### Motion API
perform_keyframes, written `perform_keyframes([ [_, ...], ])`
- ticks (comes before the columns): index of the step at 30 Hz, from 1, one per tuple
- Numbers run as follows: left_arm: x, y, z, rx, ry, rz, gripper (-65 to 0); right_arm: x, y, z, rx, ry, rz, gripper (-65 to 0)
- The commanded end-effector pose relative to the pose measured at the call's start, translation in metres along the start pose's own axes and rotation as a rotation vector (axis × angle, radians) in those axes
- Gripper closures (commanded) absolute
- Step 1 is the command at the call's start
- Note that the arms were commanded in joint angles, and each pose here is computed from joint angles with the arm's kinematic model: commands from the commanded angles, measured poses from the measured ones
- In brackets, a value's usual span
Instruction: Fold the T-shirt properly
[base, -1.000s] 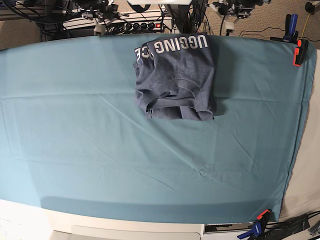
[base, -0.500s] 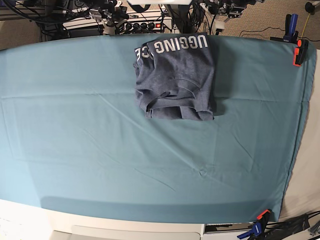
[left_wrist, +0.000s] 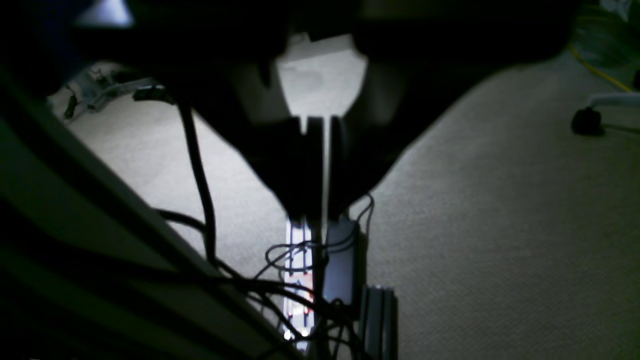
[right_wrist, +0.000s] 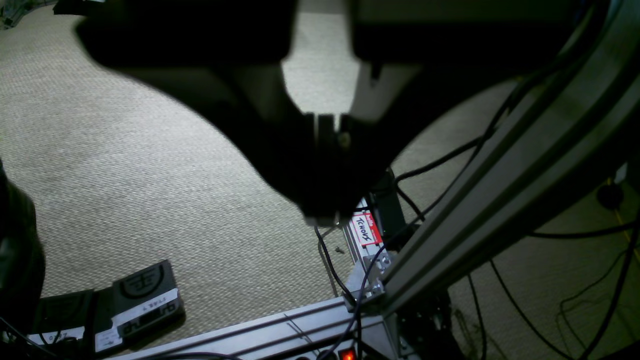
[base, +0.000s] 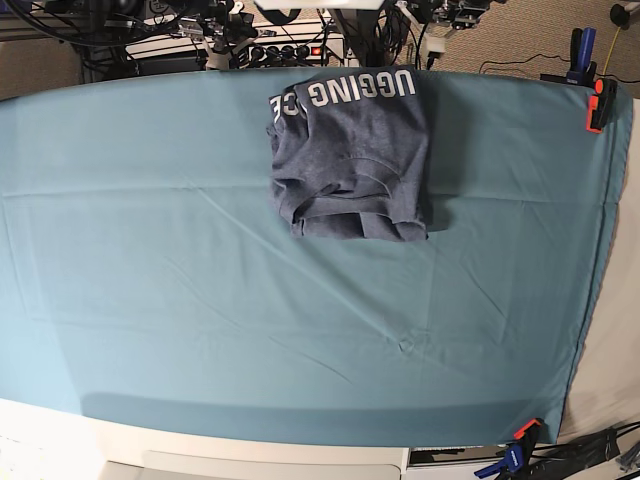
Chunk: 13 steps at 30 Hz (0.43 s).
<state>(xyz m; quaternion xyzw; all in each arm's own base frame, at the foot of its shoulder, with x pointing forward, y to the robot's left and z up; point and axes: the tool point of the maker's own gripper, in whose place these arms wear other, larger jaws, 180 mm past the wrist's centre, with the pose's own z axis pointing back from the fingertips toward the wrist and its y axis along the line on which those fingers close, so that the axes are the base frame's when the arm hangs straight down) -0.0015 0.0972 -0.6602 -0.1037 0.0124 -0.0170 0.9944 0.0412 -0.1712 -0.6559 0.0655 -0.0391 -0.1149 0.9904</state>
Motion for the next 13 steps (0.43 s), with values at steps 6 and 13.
perform_keyframes([
  [6,0.0034,0.0003,0.0003,-0.003,-0.017,0.0,-0.7,0.0076,-0.0036,0.0012,-0.001,-0.028,-0.001,0.0],
  [13,0.0099,0.0004,0.0006,-0.003,-0.032,-0.003,-0.8,0.0085,-0.0012,0.0007,0.003,-0.034,-0.002,0.0],
])
